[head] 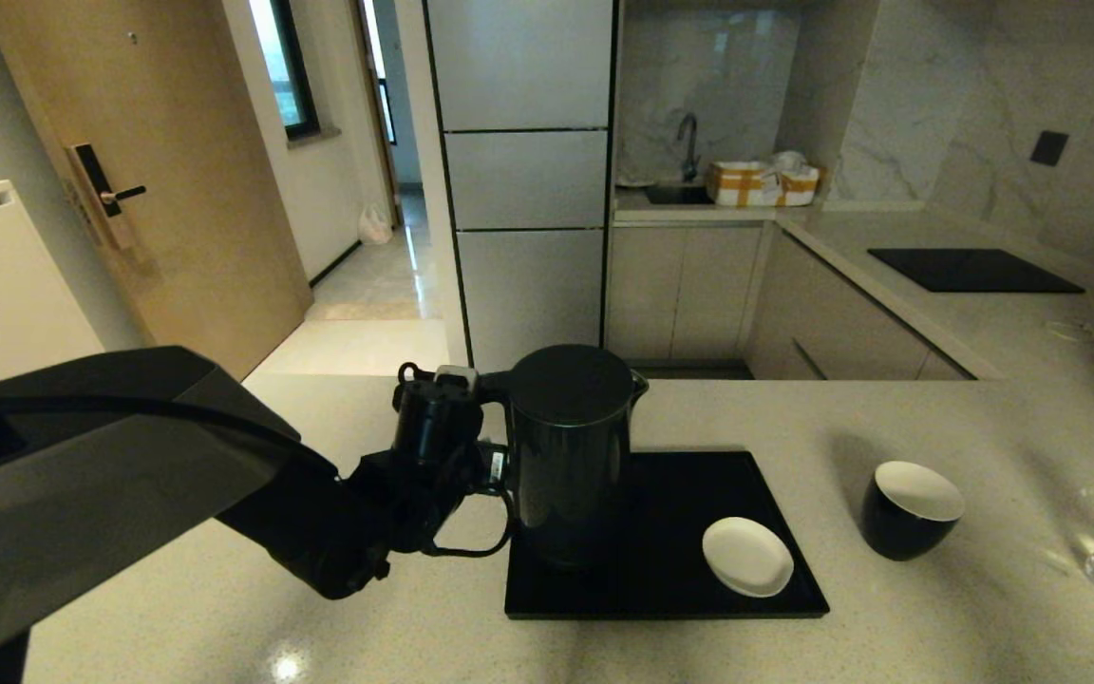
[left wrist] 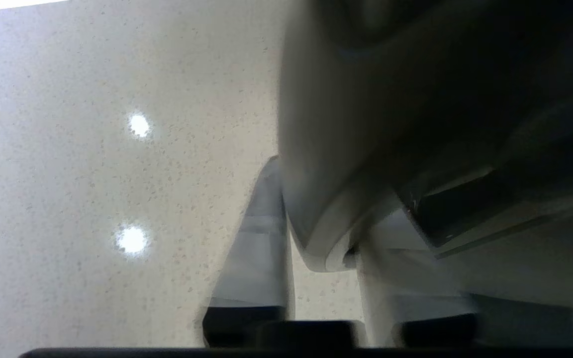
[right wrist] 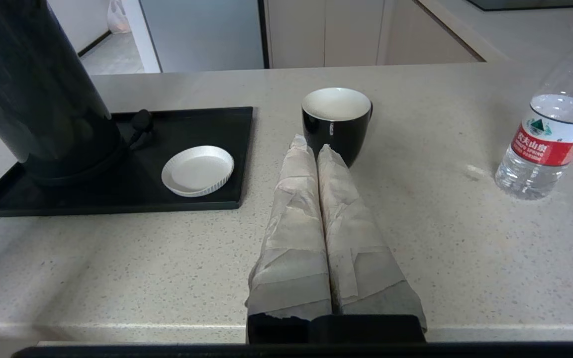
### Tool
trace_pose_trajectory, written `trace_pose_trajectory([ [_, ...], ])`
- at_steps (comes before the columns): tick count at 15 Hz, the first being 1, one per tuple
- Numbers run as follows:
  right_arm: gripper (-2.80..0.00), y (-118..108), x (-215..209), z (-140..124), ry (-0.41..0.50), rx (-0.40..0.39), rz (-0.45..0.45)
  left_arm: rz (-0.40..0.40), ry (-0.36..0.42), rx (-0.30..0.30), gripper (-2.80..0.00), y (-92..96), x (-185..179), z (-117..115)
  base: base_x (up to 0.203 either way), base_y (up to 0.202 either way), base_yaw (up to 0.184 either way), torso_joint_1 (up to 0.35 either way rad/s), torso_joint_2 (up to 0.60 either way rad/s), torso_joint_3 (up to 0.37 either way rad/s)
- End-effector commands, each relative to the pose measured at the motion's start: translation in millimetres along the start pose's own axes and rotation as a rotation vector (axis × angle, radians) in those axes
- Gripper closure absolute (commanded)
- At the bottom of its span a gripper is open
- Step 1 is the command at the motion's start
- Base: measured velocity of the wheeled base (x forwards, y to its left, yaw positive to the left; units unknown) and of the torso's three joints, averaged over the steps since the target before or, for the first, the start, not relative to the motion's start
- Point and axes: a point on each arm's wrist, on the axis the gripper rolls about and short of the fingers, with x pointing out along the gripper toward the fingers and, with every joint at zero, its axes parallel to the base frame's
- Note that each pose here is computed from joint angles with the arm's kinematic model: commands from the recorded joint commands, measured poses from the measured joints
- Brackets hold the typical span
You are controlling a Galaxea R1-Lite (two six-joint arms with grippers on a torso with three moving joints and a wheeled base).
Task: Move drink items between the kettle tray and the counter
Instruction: Return the kettle to its original position
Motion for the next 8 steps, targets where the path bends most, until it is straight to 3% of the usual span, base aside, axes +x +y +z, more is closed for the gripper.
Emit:
trace_pose_trajectory([
  [1, 0.0, 0, 0, 0, -0.001, -0.001, 0.0, 0.005, 0.01, 0.003, -2.8, 0.3, 1, -3, 0.0, 0.0, 0.0, 0.0, 0.0, 0.0],
  [8, 0.0, 0, 0, 0, -0.001, -0.001, 0.0, -0.006, -0.059, -0.022, -2.8, 0.2, -11, 9, 0.0, 0.0, 0.0, 0.0, 0.0, 0.0],
])
